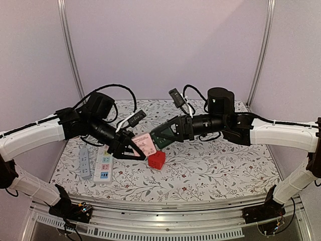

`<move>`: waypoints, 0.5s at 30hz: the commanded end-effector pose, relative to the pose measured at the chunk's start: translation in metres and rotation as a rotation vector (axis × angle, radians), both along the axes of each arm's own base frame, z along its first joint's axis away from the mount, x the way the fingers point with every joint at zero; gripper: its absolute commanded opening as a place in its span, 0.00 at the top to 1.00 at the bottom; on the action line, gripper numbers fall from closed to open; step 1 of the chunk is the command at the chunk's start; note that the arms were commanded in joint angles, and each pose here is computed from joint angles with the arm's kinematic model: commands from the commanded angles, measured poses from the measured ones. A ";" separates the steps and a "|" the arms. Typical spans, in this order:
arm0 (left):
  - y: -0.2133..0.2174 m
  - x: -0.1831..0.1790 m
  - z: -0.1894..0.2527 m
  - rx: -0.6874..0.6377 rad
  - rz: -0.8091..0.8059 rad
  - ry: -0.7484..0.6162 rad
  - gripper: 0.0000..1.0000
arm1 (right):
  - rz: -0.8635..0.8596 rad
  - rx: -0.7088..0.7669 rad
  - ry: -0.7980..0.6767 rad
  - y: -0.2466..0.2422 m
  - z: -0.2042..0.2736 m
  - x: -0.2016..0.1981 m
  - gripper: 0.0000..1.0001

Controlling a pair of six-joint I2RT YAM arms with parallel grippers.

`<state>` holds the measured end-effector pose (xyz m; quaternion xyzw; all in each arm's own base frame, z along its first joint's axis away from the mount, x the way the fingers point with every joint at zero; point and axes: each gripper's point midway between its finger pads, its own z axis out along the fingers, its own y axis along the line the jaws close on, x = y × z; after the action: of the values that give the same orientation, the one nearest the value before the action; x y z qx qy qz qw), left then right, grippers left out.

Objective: Pull the plug off the socket

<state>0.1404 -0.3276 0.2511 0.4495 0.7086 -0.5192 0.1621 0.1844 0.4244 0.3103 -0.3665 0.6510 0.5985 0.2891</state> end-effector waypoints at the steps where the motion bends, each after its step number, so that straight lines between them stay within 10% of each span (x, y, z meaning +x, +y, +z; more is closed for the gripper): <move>1: 0.002 0.002 0.016 -0.058 -0.018 -0.035 0.59 | -0.128 -0.110 0.090 -0.011 -0.030 0.020 0.62; 15: 0.002 0.008 0.014 -0.045 0.014 -0.055 0.59 | -0.286 0.022 0.165 -0.005 -0.005 0.043 0.62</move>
<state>0.1457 -0.3254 0.2513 0.4371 0.7142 -0.5232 0.1587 0.1953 0.4279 0.3129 -0.3074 0.6703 0.6063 0.2978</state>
